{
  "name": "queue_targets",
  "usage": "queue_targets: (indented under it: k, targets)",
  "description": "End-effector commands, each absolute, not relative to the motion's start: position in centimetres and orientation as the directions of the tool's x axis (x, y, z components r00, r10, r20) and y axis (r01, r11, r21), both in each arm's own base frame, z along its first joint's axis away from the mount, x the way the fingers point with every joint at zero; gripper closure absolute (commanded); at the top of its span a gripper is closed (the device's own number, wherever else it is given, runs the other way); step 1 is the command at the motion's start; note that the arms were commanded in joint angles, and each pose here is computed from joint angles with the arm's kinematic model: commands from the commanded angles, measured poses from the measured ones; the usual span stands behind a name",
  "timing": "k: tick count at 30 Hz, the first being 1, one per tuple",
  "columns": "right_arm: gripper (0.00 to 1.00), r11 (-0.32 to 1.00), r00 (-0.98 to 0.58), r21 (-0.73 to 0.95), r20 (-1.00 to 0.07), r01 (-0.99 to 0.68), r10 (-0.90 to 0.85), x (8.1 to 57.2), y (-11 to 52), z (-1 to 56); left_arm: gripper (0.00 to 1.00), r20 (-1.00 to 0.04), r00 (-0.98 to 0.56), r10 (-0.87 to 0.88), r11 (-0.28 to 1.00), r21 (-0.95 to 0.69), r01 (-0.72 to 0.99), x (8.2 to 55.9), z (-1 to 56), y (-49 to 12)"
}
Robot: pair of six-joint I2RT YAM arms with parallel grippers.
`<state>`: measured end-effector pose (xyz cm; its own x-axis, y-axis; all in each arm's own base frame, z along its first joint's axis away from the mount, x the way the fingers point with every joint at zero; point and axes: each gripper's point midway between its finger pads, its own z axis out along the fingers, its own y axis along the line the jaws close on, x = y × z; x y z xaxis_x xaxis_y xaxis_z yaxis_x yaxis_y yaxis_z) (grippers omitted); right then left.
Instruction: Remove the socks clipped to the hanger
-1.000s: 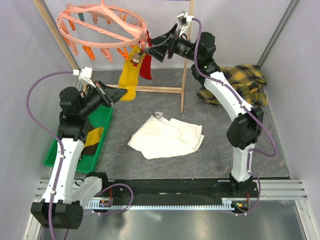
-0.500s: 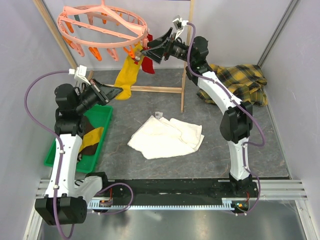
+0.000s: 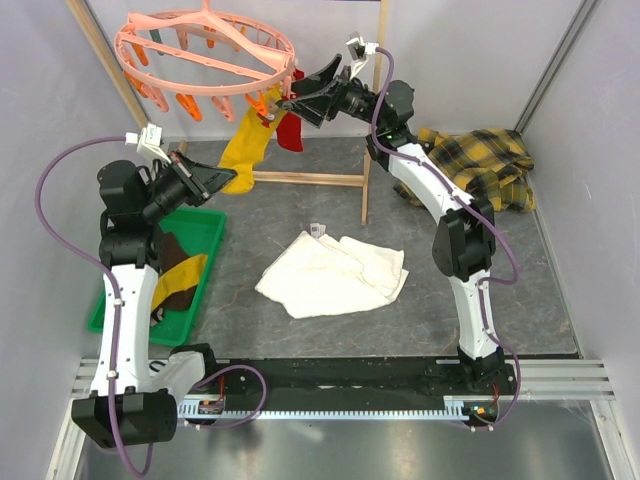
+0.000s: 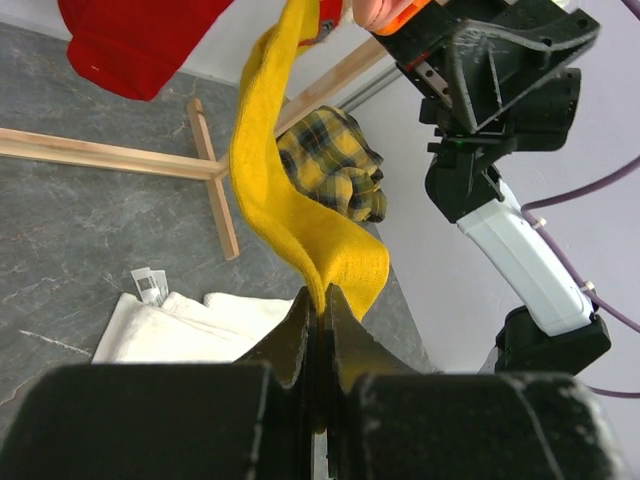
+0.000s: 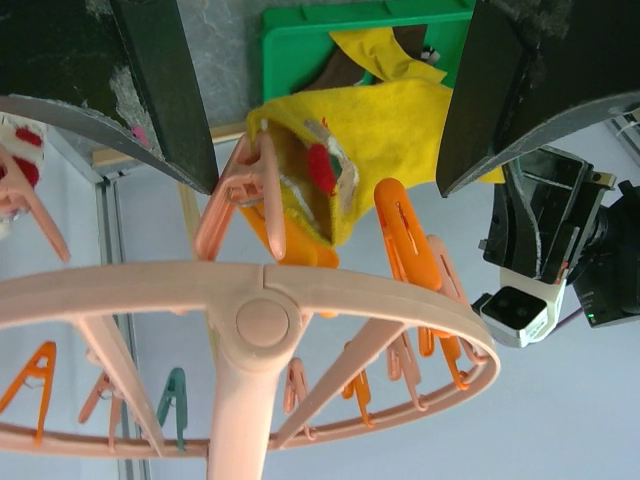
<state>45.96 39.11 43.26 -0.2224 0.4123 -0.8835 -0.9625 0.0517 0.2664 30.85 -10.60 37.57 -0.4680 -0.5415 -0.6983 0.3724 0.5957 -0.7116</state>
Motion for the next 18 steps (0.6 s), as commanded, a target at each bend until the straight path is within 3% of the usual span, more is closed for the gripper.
queue_targets:
  k: [1, 13, 18]
  targets:
    - [0.02, 0.034, -0.11, 0.141, -0.885, -0.989, 0.452, 44.6, 38.5, 46.7, 0.98, -0.735, -0.422, -0.531, 0.625, -0.676, 0.391, 30.7, 39.3, -10.0]
    - [0.02, 0.054, -0.093, 0.132, -0.883, -0.99, 0.46, 45.9, 39.2, 46.4, 0.98, -0.727, -0.424, -0.54, 0.622, -0.684, 0.381, 30.7, 39.5, -9.7]
    - [0.11, 0.086, -0.082, 0.136, -0.885, -0.987, 0.458, 46.5, 39.5, 46.3, 0.98, -0.724, -0.426, -0.543, 0.62, -0.687, 0.378, 30.7, 39.4, -9.7]
